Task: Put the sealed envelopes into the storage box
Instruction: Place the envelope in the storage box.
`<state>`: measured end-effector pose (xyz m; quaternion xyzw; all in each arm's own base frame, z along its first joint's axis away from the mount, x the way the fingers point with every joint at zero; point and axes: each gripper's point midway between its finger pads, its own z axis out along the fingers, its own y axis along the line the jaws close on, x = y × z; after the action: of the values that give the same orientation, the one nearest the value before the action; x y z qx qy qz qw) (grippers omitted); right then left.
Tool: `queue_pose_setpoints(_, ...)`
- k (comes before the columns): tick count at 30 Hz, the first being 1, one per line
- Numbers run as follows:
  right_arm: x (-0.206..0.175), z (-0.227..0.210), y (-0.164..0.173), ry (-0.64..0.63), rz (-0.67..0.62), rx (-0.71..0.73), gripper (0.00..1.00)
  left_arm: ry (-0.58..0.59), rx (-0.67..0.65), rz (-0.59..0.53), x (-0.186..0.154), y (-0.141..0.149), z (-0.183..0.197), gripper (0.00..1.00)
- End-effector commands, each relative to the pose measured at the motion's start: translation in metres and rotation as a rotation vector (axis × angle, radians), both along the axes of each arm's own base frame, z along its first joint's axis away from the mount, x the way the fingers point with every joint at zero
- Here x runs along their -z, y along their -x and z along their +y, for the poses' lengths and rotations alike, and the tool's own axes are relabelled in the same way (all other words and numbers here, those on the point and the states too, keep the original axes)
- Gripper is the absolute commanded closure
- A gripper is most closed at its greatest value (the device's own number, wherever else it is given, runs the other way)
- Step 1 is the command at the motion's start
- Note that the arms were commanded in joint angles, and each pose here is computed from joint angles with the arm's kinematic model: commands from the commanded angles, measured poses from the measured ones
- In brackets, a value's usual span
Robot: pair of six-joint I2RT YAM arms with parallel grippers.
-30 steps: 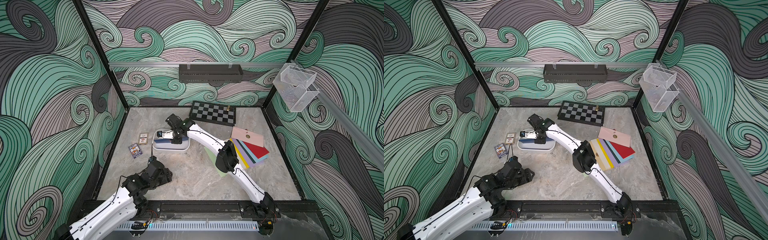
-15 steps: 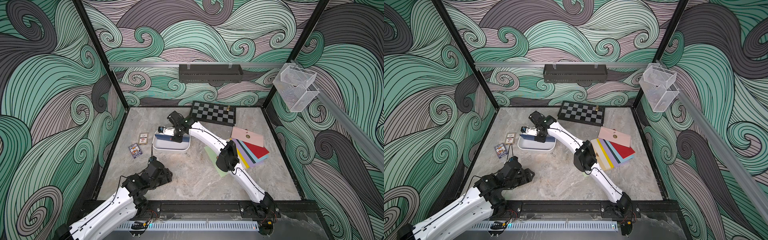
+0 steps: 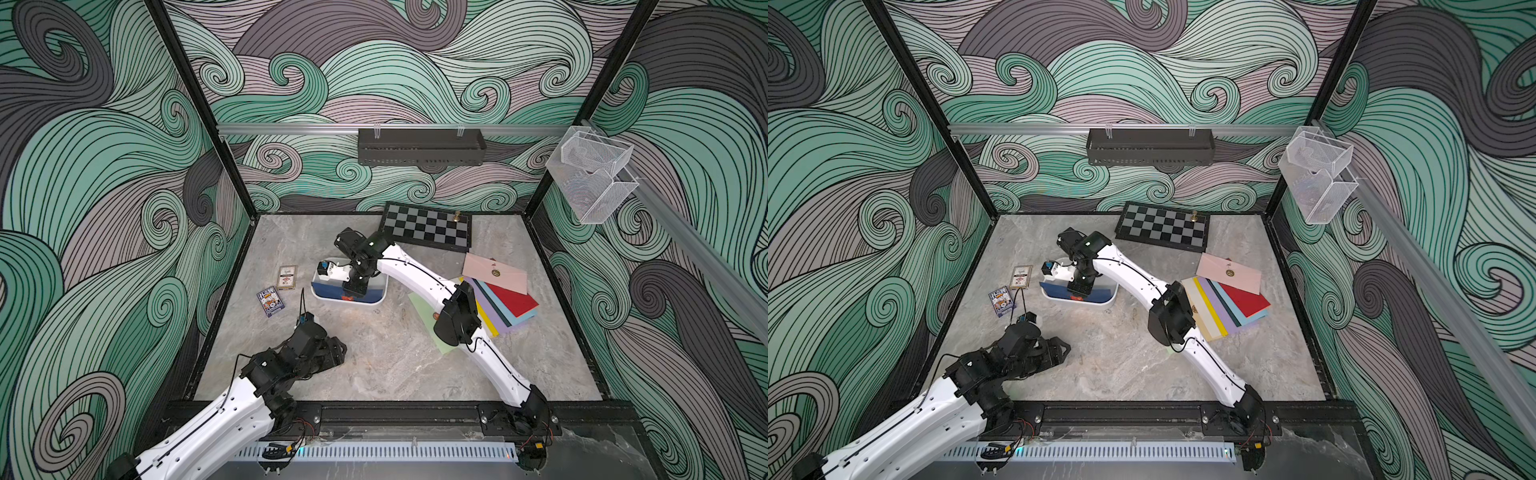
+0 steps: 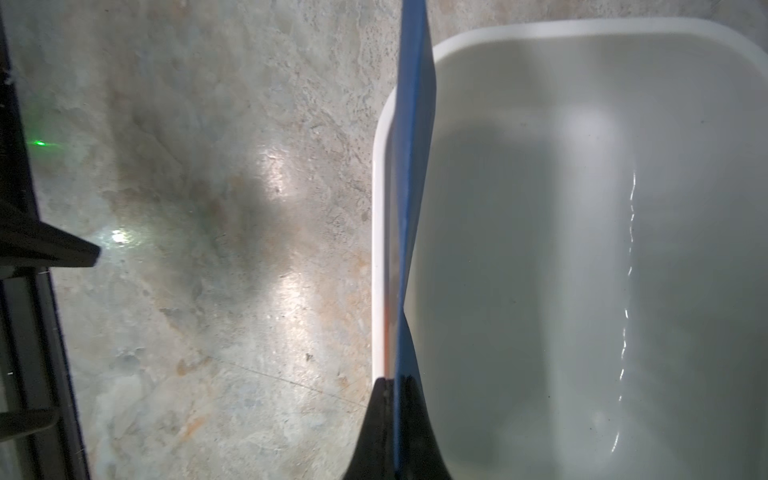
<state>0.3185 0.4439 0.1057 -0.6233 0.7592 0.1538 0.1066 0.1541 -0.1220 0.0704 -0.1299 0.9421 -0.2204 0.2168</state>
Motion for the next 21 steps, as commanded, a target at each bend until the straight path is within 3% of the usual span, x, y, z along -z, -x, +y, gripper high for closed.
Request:
queue_pose_setpoints(1, -0.028, -0.002, 0.013, -0.052, 0.089, 0.077, 1.00, 0.009, 0.014, -0.021, -0.011, -0.004, -0.003, 0.24)
queue_pose_setpoints(5, -0.044, 0.003, 0.008, -0.145, 0.162, 0.111, 1.00, 0.004, 0.018, -0.016, -0.009, -0.003, -0.003, 0.24)
queue_pose_setpoints(15, 0.010, -0.014, -0.014, 0.016, 0.048, 0.051, 1.00, -0.002, 0.032, -0.016, -0.008, -0.005, -0.006, 0.24)
queue_pose_setpoints(19, 0.015, -0.012, -0.017, 0.022, 0.021, 0.019, 1.00, -0.010, 0.034, -0.013, -0.007, -0.006, -0.006, 0.24)
queue_pose_setpoints(20, 0.014, -0.011, -0.018, 0.016, 0.014, 0.015, 0.97, -0.011, 0.034, -0.013, -0.007, -0.006, -0.006, 0.24)
queue_pose_setpoints(21, 0.014, -0.009, -0.019, 0.010, 0.012, 0.015, 0.87, -0.011, 0.033, -0.011, -0.006, -0.007, -0.006, 0.24)
